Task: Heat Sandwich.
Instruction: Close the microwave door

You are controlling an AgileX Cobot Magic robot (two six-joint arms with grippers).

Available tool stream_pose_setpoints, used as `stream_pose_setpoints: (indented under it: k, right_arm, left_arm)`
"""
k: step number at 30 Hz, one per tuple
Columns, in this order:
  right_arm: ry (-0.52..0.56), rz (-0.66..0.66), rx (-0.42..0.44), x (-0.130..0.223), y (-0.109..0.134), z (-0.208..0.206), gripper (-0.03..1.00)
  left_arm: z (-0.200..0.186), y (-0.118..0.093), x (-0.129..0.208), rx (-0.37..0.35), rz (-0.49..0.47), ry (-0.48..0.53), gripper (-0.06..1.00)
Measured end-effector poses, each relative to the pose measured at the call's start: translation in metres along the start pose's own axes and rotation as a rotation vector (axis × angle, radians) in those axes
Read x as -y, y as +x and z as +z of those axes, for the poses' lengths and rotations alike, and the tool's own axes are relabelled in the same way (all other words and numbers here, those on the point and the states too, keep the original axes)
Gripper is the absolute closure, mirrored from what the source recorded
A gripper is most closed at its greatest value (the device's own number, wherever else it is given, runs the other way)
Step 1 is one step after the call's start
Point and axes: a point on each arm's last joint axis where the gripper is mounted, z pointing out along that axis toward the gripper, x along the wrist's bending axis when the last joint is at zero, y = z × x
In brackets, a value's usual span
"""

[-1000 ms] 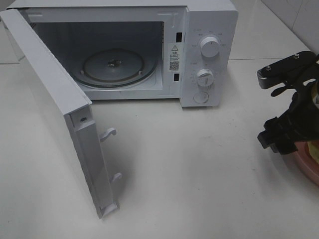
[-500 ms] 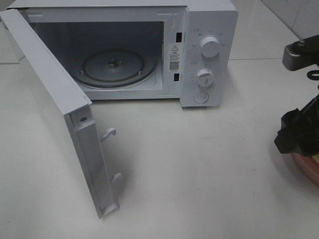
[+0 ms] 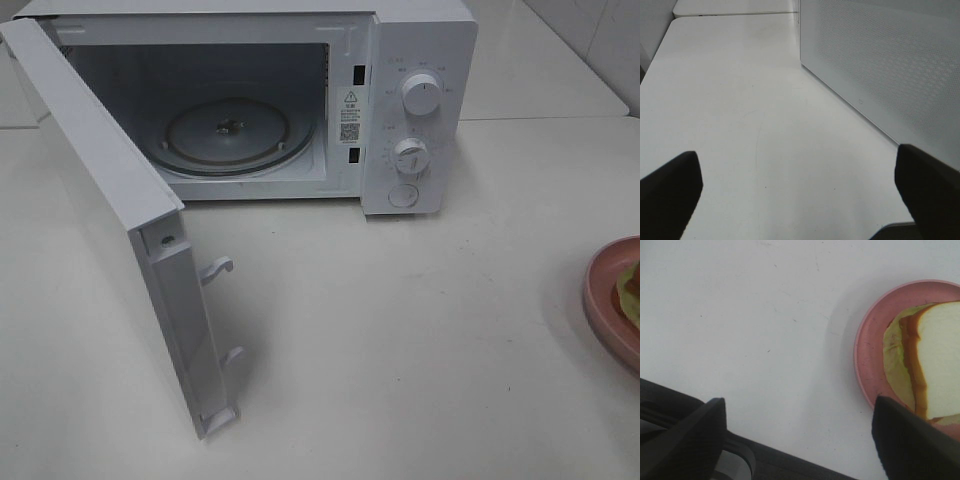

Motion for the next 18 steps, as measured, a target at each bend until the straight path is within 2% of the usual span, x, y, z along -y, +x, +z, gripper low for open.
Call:
stream_pose_setpoints:
  k: [8,17,18]
  right_arm:
    - [-0.072,0.010,0.002,0.030,-0.004,-0.027,0.21]
    - [-0.161,0.021,0.000,0.074,-0.006,-0.024,0.21]
    - [-0.195,0.037,0.007,0.083,-0.007,-0.024,0.21]
  left_arm:
    - [0.000,0.000,0.000,0.000,0.000,0.000,-0.02]
    - [0.000,0.000,0.000,0.000,0.000,0.000,-0.02]
    - [0.000,0.000,0.000,0.000,0.000,0.000,-0.02]
